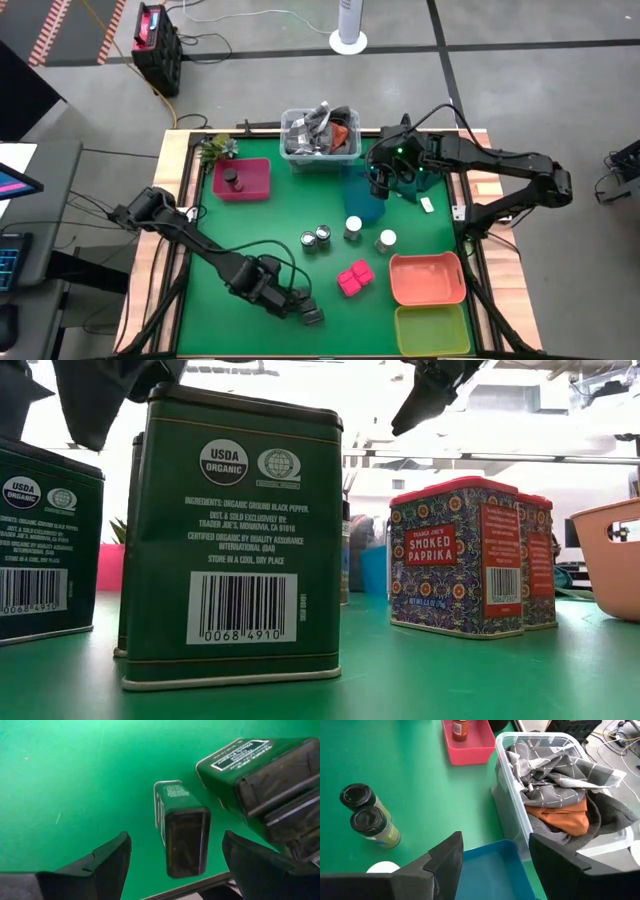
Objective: Sort spices by type
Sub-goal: Put the black seasoning can into the blue bin
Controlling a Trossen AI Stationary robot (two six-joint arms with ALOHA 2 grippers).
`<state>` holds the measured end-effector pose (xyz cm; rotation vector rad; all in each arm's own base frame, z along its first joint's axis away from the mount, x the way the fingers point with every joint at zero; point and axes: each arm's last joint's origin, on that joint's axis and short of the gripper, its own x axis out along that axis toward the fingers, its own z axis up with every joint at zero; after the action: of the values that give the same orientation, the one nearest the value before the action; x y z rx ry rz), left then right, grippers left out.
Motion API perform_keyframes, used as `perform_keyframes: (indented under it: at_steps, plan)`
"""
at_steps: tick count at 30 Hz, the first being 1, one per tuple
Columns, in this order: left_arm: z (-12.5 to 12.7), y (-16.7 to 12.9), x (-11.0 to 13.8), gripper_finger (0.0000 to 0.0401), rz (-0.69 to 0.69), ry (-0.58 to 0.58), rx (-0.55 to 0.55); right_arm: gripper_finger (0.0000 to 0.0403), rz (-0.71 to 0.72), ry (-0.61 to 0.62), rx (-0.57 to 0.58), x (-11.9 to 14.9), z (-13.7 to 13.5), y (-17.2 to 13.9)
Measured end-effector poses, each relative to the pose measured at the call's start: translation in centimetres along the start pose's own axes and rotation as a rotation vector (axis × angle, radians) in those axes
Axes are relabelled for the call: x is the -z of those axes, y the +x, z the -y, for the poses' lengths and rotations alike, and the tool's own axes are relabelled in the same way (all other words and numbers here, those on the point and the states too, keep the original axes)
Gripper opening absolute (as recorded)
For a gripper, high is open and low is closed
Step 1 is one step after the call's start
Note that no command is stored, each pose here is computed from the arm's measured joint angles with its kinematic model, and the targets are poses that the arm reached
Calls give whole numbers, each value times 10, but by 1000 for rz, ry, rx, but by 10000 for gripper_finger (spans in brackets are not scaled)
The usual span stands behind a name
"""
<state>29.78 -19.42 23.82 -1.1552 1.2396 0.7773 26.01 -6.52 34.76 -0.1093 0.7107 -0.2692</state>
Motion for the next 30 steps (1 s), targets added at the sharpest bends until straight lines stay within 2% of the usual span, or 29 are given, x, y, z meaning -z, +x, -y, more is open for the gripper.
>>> perform_keyframes:
  at_steps: [10,15,19,27,30]
  plan:
    - [2,29,5,300,-14,71,-79,255,0,0,-5,0,-2,0]
    - [4,29,4,291,-6,117,-62,255,0,0,-5,0,-2,0]
    - [4,29,3,247,2,139,-57,255,0,0,-4,0,-2,0]
    - [6,29,4,122,-8,172,-39,255,1,1,-4,0,-1,0]
    - [5,27,4,115,-8,182,-43,255,1,1,-4,0,-1,0]
